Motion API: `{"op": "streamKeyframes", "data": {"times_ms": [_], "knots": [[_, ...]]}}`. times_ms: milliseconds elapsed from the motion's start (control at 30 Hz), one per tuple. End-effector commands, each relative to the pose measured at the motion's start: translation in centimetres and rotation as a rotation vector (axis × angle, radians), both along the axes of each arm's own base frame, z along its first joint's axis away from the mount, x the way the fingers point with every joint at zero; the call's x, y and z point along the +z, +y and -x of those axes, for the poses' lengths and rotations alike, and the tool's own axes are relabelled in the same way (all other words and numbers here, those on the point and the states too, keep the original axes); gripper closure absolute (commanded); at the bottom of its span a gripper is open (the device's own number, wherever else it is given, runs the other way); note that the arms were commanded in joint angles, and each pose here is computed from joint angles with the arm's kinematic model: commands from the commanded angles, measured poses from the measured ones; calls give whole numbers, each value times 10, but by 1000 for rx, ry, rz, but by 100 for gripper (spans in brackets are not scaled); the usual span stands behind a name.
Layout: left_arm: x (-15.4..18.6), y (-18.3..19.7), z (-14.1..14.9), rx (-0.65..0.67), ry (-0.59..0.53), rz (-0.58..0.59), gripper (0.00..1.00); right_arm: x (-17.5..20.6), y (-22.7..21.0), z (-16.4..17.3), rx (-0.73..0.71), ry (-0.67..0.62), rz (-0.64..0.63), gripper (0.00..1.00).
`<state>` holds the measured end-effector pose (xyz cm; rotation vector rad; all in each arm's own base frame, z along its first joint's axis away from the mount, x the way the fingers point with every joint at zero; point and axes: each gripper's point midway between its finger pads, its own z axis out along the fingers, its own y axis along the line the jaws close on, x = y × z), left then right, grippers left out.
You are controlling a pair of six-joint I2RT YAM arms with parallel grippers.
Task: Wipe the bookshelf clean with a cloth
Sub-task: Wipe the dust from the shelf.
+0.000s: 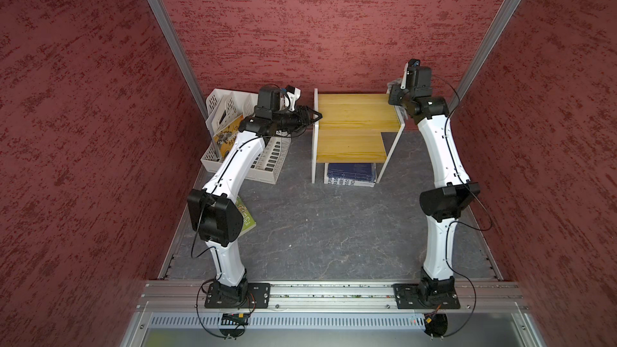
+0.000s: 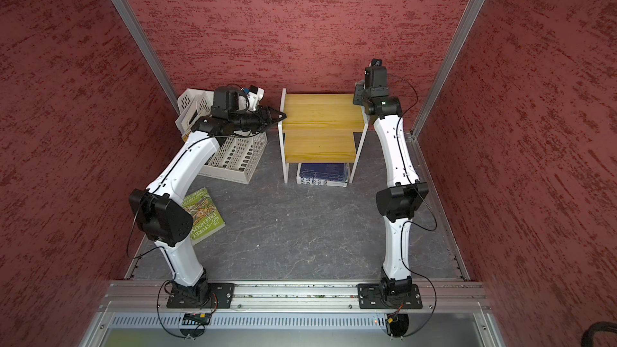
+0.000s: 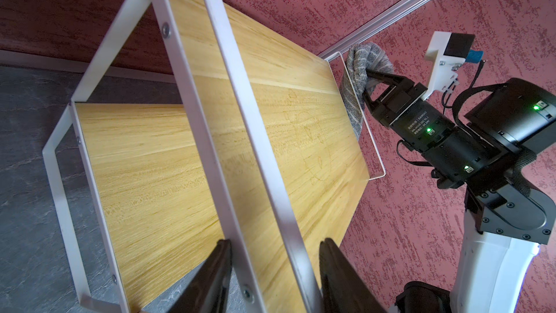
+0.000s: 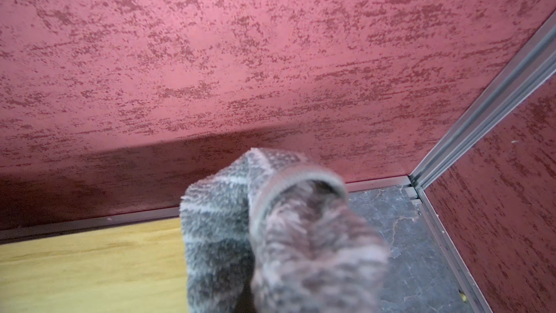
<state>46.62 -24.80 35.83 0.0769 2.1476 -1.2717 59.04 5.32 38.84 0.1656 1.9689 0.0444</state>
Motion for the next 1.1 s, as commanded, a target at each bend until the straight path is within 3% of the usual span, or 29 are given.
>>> {"op": "streamKeyframes", "data": {"times_ms": [0,233,733,933,1067], "knots": [[-7,-9,9,-34,18,-10,51,-9,31,-13,114,-11,-28,94],[-4,-8,10,-28,13,-11,51,2,29,10,126,22,-20,95],[-4,-6,11,-23,8,-19,50,15,21,128,182,128,-48,97],[-2,-5,10,-21,0,-19,47,11,20,160,186,146,-76,97],[8,0,10,-13,-16,-17,42,30,17,169,176,112,-80,97]]}}
